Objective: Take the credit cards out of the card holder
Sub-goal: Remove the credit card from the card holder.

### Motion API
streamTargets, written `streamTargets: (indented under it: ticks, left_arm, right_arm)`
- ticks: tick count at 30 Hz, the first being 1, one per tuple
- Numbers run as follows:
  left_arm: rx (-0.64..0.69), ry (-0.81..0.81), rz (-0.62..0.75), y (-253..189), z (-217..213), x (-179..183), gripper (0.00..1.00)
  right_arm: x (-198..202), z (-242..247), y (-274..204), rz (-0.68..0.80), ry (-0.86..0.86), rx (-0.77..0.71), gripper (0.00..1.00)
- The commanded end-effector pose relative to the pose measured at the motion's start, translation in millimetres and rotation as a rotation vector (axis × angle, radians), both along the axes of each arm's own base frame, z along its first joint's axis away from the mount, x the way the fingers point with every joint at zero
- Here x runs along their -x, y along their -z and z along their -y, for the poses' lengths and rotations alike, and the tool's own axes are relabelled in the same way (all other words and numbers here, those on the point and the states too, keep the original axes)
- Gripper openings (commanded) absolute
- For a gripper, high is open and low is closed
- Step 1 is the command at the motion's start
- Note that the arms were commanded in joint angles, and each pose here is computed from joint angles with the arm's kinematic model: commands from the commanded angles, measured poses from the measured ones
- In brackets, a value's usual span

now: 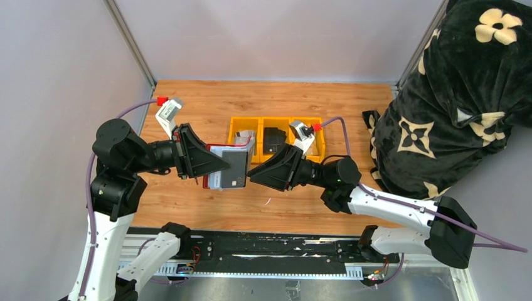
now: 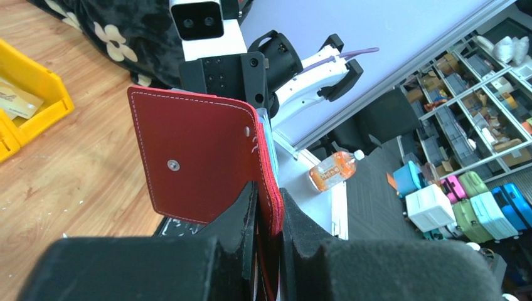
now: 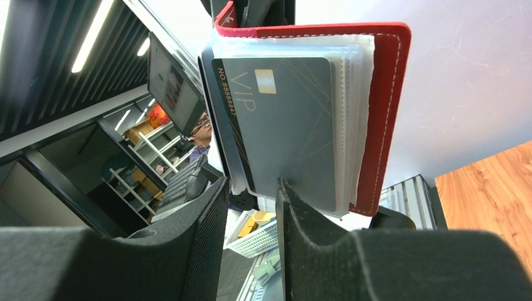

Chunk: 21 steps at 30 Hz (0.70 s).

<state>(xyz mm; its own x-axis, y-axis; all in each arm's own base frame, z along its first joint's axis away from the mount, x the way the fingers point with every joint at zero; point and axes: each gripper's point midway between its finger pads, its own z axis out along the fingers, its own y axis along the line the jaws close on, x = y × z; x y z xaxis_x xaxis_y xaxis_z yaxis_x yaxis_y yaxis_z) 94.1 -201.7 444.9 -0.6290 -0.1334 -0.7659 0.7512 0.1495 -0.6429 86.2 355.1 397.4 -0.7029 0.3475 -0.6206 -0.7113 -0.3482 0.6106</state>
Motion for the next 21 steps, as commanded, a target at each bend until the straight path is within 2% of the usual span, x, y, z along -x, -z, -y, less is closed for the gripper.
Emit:
streamTargets:
  ticks: [1,9,15,21]
  left_arm:
    - [-0.001,0.021,0.029,-1,-1,8,0.11]
    - [-0.007,0.019,0.026,2,-2,8,0.11]
    - [0.0,0.022,0.037,-2,-3,13,0.11]
    - [0.008,0.023,0.036,-2,-3,15,0.11]
  right_arm:
    - [8,13,-29,0.08,0.007,-0.059,0.38]
    - [6,6,-36,0.125,0.023,0.009,0.34]
    - [-1,-4,-29,0.123,0.031,0.056,0.41]
    - [0,-11,-35,0.121,-0.014,0.032,0.41]
